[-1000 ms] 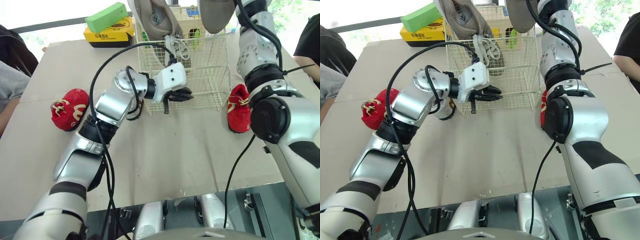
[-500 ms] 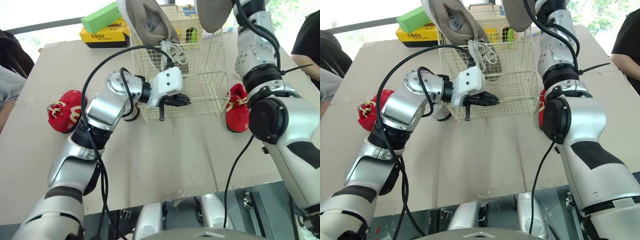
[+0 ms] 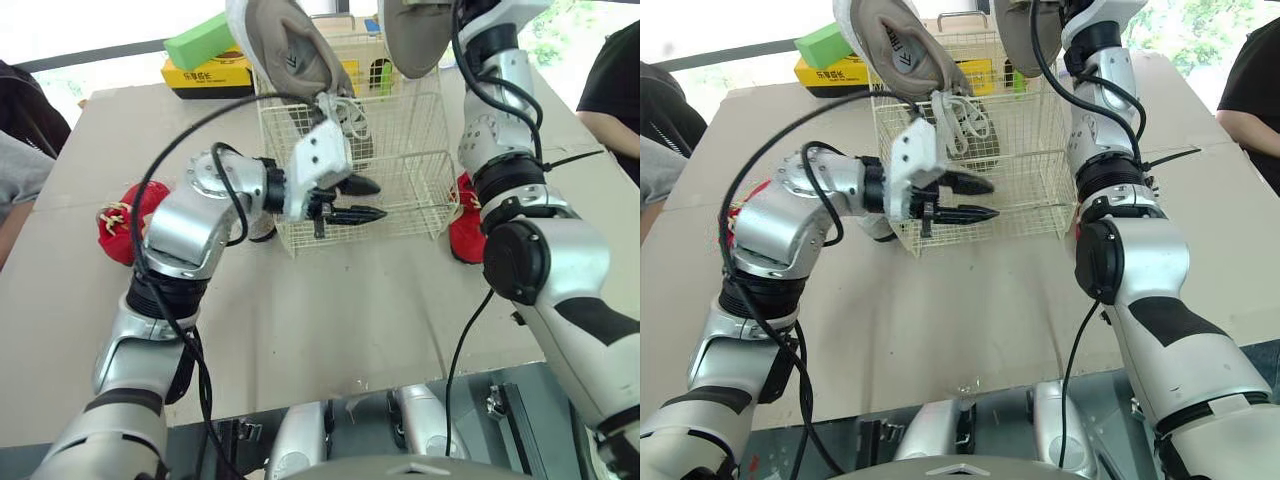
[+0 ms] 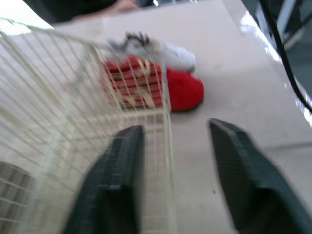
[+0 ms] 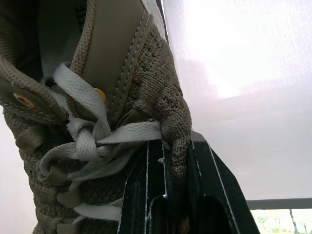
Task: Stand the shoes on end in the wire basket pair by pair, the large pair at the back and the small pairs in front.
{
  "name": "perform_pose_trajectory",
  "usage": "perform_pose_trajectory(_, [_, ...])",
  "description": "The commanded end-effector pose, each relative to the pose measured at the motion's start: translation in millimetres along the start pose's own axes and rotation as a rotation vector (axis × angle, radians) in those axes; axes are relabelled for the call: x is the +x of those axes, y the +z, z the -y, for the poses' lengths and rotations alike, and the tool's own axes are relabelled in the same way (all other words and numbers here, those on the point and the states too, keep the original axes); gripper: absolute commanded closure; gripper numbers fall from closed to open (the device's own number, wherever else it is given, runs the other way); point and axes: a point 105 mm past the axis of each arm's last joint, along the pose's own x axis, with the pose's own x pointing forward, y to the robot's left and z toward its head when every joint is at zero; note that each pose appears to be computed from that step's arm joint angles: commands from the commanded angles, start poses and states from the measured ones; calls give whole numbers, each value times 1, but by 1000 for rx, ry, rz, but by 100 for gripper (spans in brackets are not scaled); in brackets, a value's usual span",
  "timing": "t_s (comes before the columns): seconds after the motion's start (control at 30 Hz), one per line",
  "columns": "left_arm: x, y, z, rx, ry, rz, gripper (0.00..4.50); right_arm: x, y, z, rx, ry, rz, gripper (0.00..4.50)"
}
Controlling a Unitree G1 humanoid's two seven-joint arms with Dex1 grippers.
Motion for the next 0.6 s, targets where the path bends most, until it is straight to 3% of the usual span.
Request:
perform_pose_trajectory(0.03, [-18,4,0,5,50,17,46,-11,-22,-2,33,11,-75,450])
perform_pose_trajectory(0.27, [-22,1,2,-43,118,53,46,-2,-10,-20,73,59,-24,450])
perform_pose_trajectory(0.43, [-36,9,3,-150,186,158,46,-1,-15,-25,55,76,-49,450])
perform_pose_trajectory(0.6, [-62,14,7,-237,336,327,46,-20,-38,-12,40,42,-129,450])
